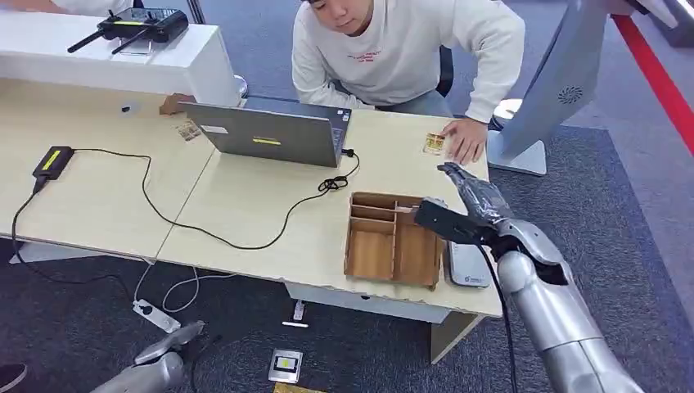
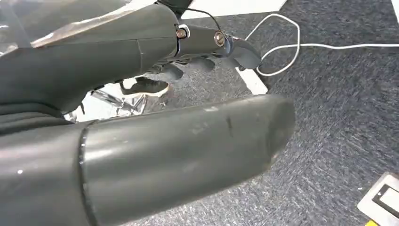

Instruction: Pass the card to the sensor for recognition and then transmit it.

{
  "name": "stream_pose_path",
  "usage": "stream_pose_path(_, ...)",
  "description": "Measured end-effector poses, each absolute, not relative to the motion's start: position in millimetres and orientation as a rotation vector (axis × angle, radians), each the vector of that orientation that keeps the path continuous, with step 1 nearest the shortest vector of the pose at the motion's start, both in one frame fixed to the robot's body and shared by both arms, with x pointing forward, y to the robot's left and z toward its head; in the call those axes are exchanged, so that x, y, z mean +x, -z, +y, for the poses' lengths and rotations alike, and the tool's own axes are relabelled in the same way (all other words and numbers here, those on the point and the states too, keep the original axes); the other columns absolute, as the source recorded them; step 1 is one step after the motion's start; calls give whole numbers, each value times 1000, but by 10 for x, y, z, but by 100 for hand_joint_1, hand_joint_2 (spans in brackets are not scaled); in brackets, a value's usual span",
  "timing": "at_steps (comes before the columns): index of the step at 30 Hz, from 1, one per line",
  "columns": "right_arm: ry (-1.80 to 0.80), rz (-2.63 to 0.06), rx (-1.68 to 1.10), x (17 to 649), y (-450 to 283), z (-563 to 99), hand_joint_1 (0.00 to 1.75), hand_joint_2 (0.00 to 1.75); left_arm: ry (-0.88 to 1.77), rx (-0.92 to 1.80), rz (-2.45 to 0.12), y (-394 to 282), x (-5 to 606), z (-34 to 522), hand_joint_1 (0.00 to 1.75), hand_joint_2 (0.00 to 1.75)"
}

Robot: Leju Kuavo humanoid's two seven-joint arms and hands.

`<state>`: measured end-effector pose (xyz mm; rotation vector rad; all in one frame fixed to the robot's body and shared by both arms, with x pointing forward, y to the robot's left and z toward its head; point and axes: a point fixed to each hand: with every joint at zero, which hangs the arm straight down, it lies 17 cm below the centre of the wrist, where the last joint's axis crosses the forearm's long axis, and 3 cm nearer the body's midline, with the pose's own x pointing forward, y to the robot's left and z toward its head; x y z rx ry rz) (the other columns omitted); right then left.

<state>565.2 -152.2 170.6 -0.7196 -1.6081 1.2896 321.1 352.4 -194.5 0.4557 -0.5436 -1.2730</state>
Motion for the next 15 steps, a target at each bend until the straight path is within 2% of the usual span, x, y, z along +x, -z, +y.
stream_pose_path(15,-1292,-1618,-705,5650,-1717,-1432,0,175,1271,454,-551,1947,3210,3500,0,0)
